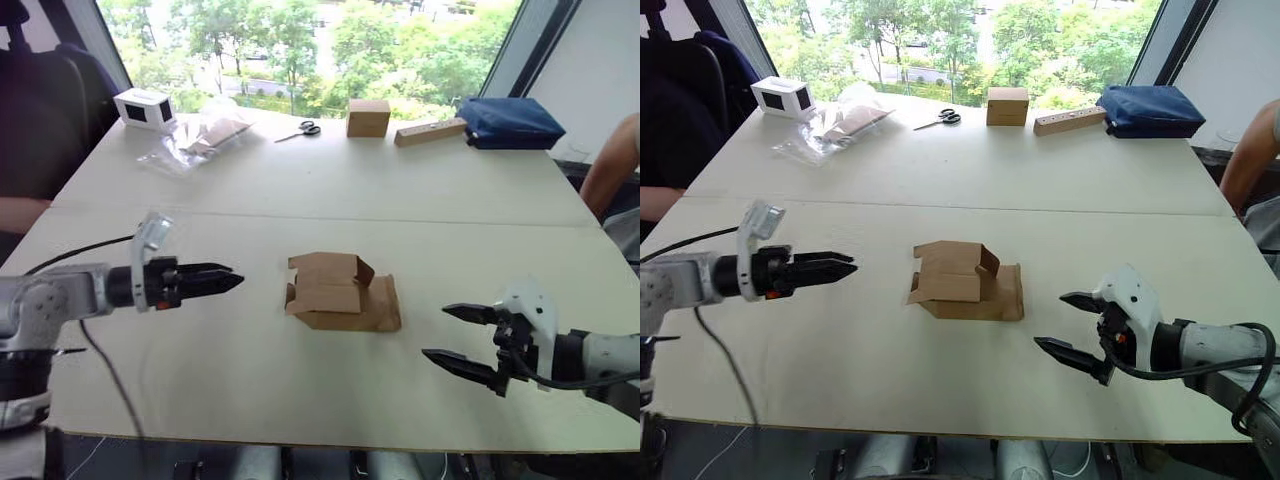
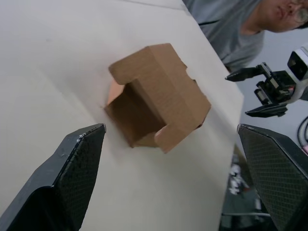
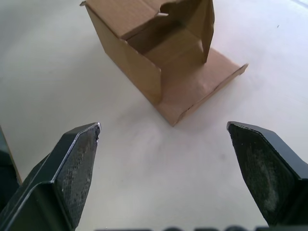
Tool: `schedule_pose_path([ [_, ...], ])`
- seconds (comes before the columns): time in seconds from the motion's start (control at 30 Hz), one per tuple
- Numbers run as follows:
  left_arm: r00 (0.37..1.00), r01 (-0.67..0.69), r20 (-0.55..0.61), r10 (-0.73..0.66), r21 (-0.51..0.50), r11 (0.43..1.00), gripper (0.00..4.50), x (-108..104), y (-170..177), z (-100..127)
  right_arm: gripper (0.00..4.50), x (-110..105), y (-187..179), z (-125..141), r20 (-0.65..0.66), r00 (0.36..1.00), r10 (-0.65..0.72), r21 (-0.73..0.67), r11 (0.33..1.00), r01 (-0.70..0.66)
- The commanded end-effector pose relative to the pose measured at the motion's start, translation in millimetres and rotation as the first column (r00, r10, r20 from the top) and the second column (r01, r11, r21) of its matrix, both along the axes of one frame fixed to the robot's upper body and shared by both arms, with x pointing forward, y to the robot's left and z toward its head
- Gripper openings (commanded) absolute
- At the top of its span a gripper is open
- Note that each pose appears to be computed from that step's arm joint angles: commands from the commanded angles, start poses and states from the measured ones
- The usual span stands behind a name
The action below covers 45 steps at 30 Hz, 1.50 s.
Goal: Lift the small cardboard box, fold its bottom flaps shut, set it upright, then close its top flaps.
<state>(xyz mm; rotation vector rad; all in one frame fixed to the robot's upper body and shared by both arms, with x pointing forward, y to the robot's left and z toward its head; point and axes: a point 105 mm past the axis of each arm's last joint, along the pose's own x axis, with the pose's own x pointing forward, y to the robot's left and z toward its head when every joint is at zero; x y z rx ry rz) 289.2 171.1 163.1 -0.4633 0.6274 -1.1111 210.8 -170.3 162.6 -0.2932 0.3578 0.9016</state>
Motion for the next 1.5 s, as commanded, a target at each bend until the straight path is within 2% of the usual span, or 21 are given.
schedule_pose_path([
  [0.03, 0.993, 0.033, -0.111, -0.036, -0.032, 0.999, 4.5, 6.6, -15.7, -6.8, 4.47, -1.6, 17.9, 18.2, 0.101, 0.995, 0.019, 0.007, 1.0, -0.02],
  [0.17, 0.985, 0.046, -0.163, -0.057, -0.067, 0.997, 4.5, 18.1, -39.4, -21.4, 4.47, -4.0, 33.5, 22.9, 0.147, 0.989, 0.018, -0.002, 1.0, -0.018],
  [0.3, 0.979, 0.061, -0.189, -0.08, -0.103, 0.993, 4.5, 22.8, -52.3, -26.5, 4.47, -7.7, 39.4, 19.3, 0.14, 0.99, 0.006, -0.016, 1.0, -0.004],
  [0.6, 0.967, 0.094, -0.218, -0.129, -0.167, 0.981, 4.5, 31.1, -80.7, -24.8, 4.47, -9.1, 39.3, 16.6, 0.137, 0.989, -0.051, -0.006, 0.999, 0.052],
  [0.9, 0.959, 0.133, -0.218, -0.18, -0.212, 0.968, 4.5, 27.4, -100.9, -20.2, 4.47, -8.5, 38.2, 13.9, 0.133, 0.989, -0.069, -0.01, 0.997, 0.071],
  [1.0, 0.96, 0.14, -0.21, -0.187, -0.221, 0.965, 3.88, 26.8, -105.3, -17.6, 4.5, -9.3, 37.3, 13.3, 0.131, 0.989, -0.072, -0.013, 0.997, 0.074],
  [1.03, 0.959, 0.142, -0.209, -0.189, -0.222, 0.965, 3.36, 26.4, -106.3, -17.3, 4.5, -9.4, 37.0, 13.3, 0.131, 0.989, -0.073, -0.014, 0.997, 0.075],
  [1.07, 0.959, 0.143, -0.208, -0.19, -0.221, 0.965, 3.12, 26.1, -106.7, -17.2, 4.5, -9.6, 36.6, 13.2, 0.131, 0.989, -0.073, -0.016, 0.997, 0.075],
  [1.2, 0.958, 0.146, -0.211, -0.194, -0.223, 0.964, 1.35, 25.1, -107.5, -17.2, 4.5, -11.1, 35.0, 12.1, 0.124, 0.99, -0.07, -0.024, 0.997, 0.073],
  [1.23, 0.957, 0.147, -0.212, -0.195, -0.224, 0.963, 1.09, 24.9, -107.9, -17.4, 4.5, -11.5, 34.6, 11.8, 0.121, 0.99, -0.069, -0.025, 0.997, 0.072],
  [1.3, 0.957, 0.149, -0.214, -0.198, -0.226, 0.963, 0.21, 24.2, -108.6, -17.8, 4.5, -12.2, 34.1, 11.1, 0.117, 0.991, -0.066, -0.028, 0.997, 0.07],
  [1.33, 0.956, 0.149, -0.215, -0.198, -0.226, 0.963, 0.05, 24.1, -108.8, -18.3, 4.5, -12.4, 33.9, 11.0, 0.116, 0.991, -0.065, -0.029, 0.997, 0.069],
  [1.5, 0.959, 0.149, -0.201, -0.199, -0.241, 0.959, 0.05, 23.2, -108.0, -17.6, 4.5, -13.6, 33.8, 11.5, 0.111, 0.992, -0.066, -0.012, 0.998, 0.068],
])
